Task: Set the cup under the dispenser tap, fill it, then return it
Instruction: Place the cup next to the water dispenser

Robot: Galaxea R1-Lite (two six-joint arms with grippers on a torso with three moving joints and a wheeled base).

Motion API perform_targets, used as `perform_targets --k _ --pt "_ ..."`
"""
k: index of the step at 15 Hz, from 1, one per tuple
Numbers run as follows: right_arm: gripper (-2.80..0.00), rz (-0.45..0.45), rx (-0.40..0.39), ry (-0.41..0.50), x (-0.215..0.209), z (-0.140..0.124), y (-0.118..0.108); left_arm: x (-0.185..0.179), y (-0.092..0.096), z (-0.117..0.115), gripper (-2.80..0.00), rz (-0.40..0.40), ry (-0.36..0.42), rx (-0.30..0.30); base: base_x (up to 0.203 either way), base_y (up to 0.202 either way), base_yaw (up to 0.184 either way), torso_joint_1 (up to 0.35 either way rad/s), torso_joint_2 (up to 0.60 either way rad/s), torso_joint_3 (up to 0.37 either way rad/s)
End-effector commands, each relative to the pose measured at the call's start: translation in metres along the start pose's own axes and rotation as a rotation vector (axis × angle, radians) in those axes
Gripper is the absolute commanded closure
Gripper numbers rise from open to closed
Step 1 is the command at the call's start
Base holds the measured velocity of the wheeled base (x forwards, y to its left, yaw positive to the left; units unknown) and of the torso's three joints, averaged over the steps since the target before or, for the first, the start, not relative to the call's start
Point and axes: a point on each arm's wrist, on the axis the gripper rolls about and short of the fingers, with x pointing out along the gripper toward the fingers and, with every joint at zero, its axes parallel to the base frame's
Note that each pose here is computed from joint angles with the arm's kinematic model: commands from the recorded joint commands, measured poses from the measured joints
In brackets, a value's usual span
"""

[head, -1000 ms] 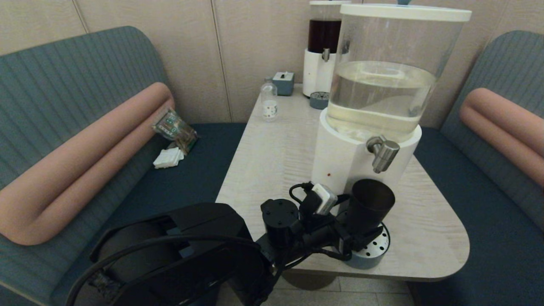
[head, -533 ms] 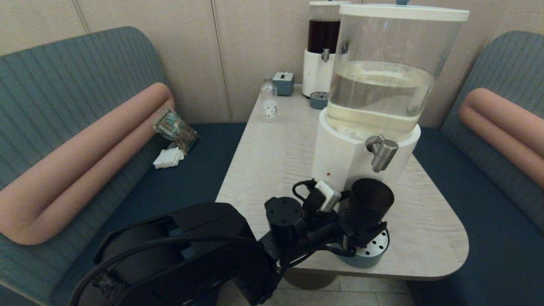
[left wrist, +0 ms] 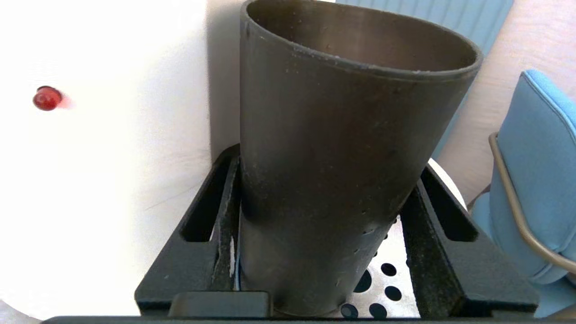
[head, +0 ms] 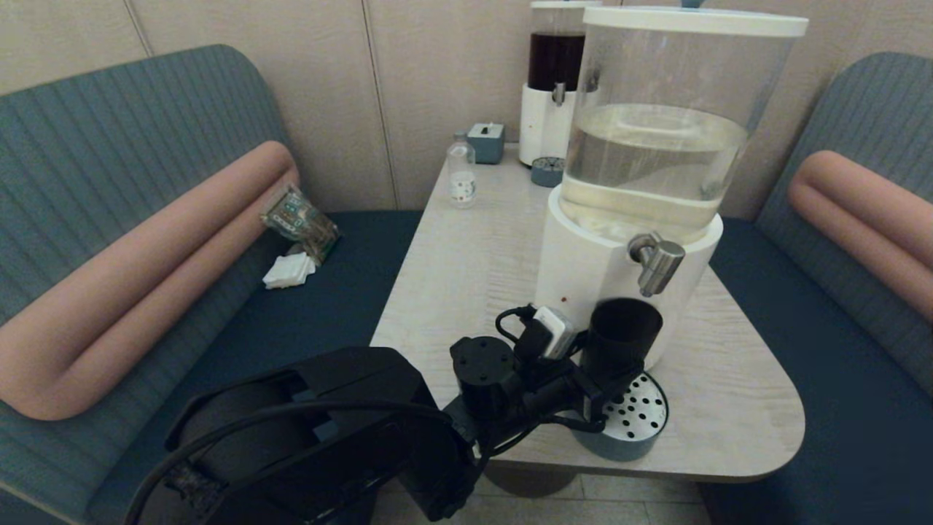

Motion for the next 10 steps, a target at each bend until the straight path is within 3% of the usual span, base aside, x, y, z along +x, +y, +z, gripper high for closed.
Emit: perform_targets --k 1,8,10 --pt "0.0 0.001 -0.001 0.013 0.001 -0.004 0.0 -0.002 -0.002 0.003 0.0 -0.008 -0.008 0.0 0.0 0.0 0.0 0.0 0.0 0.0" --pt "0.0 0.001 -0.001 0.013 0.001 -0.004 0.0 -0.053 -0.024 0.044 0.0 -0.012 0.077 -0.025 0.0 0.0 0.0 0.0 0.0 0.0" --pt "0.0 0.001 -0.001 0.013 0.001 -0.004 0.0 -0.078 -0.021 0.061 0.0 0.021 0.1 -0.029 0.0 0.0 0.0 0.0 0.0 0.0"
